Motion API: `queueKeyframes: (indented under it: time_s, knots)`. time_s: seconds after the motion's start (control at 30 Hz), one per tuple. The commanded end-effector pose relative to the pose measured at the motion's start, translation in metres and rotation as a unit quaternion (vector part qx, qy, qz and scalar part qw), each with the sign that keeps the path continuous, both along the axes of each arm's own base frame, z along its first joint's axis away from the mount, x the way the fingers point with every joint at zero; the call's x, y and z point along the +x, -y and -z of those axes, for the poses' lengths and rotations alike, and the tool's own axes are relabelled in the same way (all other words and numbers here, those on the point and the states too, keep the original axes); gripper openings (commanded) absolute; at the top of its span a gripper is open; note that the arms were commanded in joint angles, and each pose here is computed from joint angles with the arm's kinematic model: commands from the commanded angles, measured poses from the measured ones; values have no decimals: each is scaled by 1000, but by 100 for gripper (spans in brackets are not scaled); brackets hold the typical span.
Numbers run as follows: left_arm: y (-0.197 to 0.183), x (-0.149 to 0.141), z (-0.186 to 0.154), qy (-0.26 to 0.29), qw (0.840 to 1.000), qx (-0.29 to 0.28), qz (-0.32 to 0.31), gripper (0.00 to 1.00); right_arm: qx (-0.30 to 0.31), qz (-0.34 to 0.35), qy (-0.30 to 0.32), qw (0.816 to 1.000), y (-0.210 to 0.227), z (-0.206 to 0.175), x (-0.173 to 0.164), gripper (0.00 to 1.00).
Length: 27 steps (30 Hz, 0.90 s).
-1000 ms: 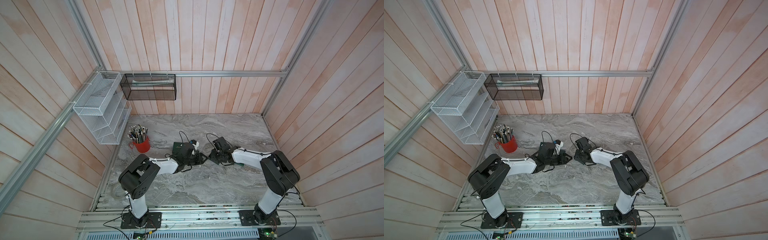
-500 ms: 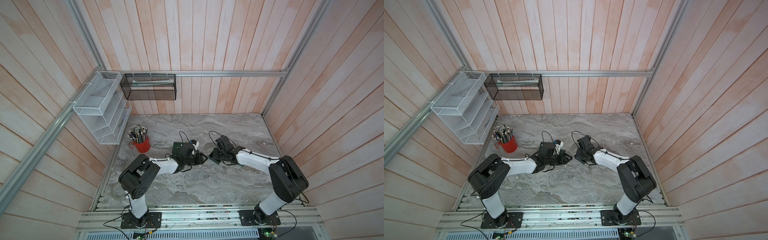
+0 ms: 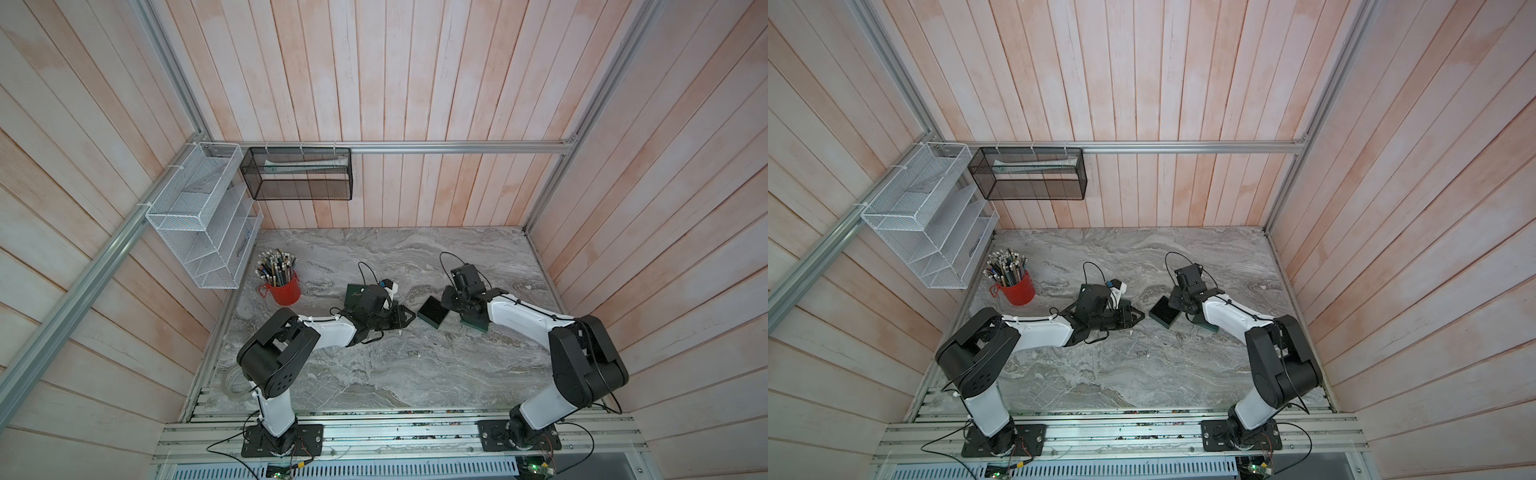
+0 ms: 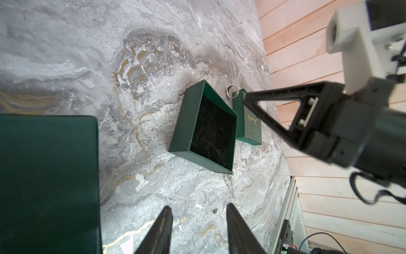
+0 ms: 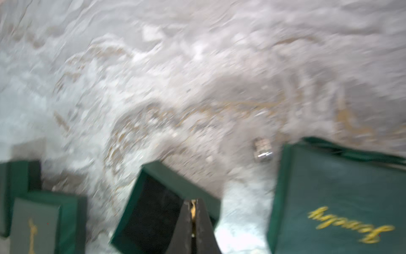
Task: Take the rings out of the lift-off lid box
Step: Place the ring at the center of the board.
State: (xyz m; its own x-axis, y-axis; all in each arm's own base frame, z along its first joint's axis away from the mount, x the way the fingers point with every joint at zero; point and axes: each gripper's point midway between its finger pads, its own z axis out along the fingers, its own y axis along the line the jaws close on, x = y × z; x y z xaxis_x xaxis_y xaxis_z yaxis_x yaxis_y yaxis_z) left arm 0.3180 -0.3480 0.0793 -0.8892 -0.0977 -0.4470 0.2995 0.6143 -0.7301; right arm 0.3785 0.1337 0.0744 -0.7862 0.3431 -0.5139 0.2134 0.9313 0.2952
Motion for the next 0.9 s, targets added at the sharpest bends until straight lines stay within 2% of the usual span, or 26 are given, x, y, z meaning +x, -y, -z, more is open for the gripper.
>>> queueKeyframes:
  time_s: [0.0, 0.17, 0.5, 0.87]
  knots:
    - [2, 1, -5, 8, 1000, -11, 6, 43, -25, 7, 0, 1000, 16, 1, 15, 1]
    - [1, 0, -5, 9, 1000, -13, 5, 43, -49, -9, -31, 998, 24, 17, 24, 1]
    - [0, -1, -4, 8, 1000, -12, 4, 43, -36, -26, -55, 998, 14, 33, 25, 1]
    - [-1, -1, -4, 7, 1000, -12, 3, 43, -35, -38, -73, 996, 6, 43, 17, 8]
